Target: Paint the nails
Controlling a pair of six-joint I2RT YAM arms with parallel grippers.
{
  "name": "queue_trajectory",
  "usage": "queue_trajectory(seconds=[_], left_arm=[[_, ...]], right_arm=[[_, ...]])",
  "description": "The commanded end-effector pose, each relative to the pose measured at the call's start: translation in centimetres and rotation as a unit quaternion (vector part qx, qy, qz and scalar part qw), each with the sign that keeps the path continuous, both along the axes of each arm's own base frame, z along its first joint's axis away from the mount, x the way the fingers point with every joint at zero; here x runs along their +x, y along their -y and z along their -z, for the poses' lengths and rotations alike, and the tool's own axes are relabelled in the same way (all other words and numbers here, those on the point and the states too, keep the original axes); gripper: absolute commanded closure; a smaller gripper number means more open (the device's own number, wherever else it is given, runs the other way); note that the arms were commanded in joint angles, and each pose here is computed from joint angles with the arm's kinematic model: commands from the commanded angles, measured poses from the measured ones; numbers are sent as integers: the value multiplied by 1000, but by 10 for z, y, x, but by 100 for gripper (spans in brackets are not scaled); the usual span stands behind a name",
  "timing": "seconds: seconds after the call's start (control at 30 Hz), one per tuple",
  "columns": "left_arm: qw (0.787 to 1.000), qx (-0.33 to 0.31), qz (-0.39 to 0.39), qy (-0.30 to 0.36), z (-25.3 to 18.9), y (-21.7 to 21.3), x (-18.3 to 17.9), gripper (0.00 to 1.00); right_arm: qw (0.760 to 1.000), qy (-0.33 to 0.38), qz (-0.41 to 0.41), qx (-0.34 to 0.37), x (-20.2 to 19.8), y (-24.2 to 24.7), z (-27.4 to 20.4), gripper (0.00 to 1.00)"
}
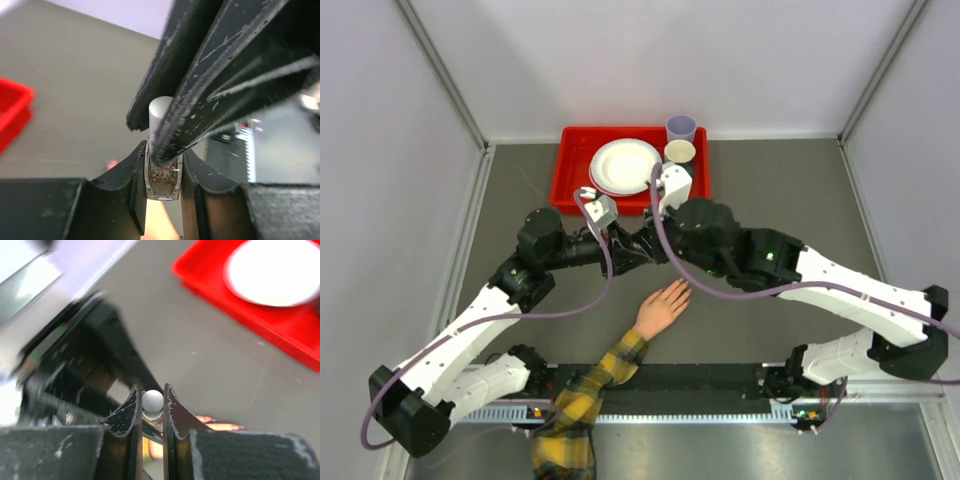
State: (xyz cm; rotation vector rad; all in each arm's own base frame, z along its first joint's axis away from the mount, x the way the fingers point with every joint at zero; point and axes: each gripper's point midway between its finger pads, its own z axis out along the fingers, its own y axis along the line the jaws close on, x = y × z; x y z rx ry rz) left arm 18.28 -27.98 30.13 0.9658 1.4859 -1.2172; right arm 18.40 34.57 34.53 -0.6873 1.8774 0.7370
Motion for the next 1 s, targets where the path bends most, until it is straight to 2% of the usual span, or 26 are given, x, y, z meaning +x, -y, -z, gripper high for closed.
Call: queue_trajectory(seconds=[0.0,0.17,0.23,0.3,0.33,0.37,0.47,0.53,0.6,0.77,0.8,0.97], left_arm=[[978,-4,-202,55,-18,-36,63,100],[983,-11,-172,62,-20,-30,54,100],[987,-13,-151,61,-21,-26,48,100],[992,-18,-112,62,-22,-19,37,100],[993,-18,-97,58,-21,-16,34,100],[995,-24,-76,62,-25,-13,28,100],[998,-32,8,45,-23,-1,4,100],[997,-35,57,36,-23,3,-9,100],[995,-35,86,27,-22,5,-16,100],[979,-51,199,-4,-27,7,-47,100],[977,-51,207,-11,-26,7,-49,100],[970,-51,236,-17,-27,5,-59,100]], right_arm=[[978,-4,207,6,12,11,6,100],[981,11,194,22,12,3,-18,100],[988,16,152,35,7,-2,-32,100],[993,24,116,30,9,0,-40,86],[998,6,45,37,-5,-10,-43,79],[999,11,18,24,-2,-7,-42,68],[997,7,-71,11,-22,-4,-46,56],[992,-1,-127,11,-36,-2,-48,55],[989,4,-150,1,-40,5,-47,55],[977,-1,-211,14,-50,13,-46,63],[973,-9,-230,21,-55,14,-45,63],[973,-4,-227,27,-42,24,-42,61]])
